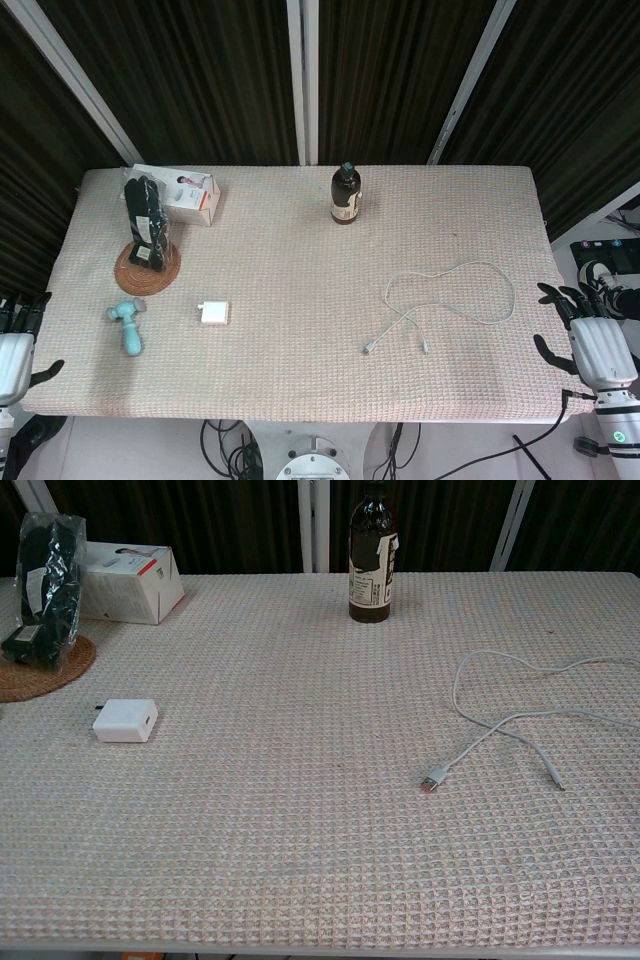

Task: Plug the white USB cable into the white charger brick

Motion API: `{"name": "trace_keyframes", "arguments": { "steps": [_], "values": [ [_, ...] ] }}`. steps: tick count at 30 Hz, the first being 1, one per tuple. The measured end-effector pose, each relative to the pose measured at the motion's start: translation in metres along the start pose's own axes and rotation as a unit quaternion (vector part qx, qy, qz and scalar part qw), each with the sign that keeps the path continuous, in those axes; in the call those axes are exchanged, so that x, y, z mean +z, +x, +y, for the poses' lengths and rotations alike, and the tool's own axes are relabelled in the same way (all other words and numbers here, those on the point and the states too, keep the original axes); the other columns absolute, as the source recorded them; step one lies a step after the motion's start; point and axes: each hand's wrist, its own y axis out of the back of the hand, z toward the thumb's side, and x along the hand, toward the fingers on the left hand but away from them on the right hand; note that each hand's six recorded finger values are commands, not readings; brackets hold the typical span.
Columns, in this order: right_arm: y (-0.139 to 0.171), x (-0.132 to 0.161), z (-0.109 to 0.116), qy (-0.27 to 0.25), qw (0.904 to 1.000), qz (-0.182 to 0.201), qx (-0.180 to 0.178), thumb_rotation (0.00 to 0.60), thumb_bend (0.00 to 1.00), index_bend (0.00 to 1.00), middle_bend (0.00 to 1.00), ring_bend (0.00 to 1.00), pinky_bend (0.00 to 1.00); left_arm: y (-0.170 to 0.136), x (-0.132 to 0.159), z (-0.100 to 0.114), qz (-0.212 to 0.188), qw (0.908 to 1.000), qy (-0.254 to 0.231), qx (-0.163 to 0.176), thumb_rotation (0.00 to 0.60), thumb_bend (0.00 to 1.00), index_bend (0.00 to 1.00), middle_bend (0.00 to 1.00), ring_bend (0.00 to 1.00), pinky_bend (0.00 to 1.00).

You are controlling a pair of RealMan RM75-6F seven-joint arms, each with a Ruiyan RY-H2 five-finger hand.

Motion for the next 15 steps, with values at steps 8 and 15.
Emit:
{"name": "trace_keyframes", "arguments": {
  "steps": [8,15],
  "values": [
    [-0.006,0.009,-0.006,0.003,0.9996,0.02,0.018,0.6,0.28,0.12,0.28,0.13,0.06,0.0,0.003,0.001,-0.003,1.0,-0.002,0.001,0.6,0.06,0.09,0.12,0.03,0.0],
    [-0.03,0.054,-0.017,0.017,0.9923,0.105,0.062,0.6,0.26,0.22,0.3,0.13,0.06,-0.002,0.009,0.002,-0.008,0.9999,-0.012,0.008,0.6,0.06,0.09,0.12,0.03,0.0]
  ]
}}
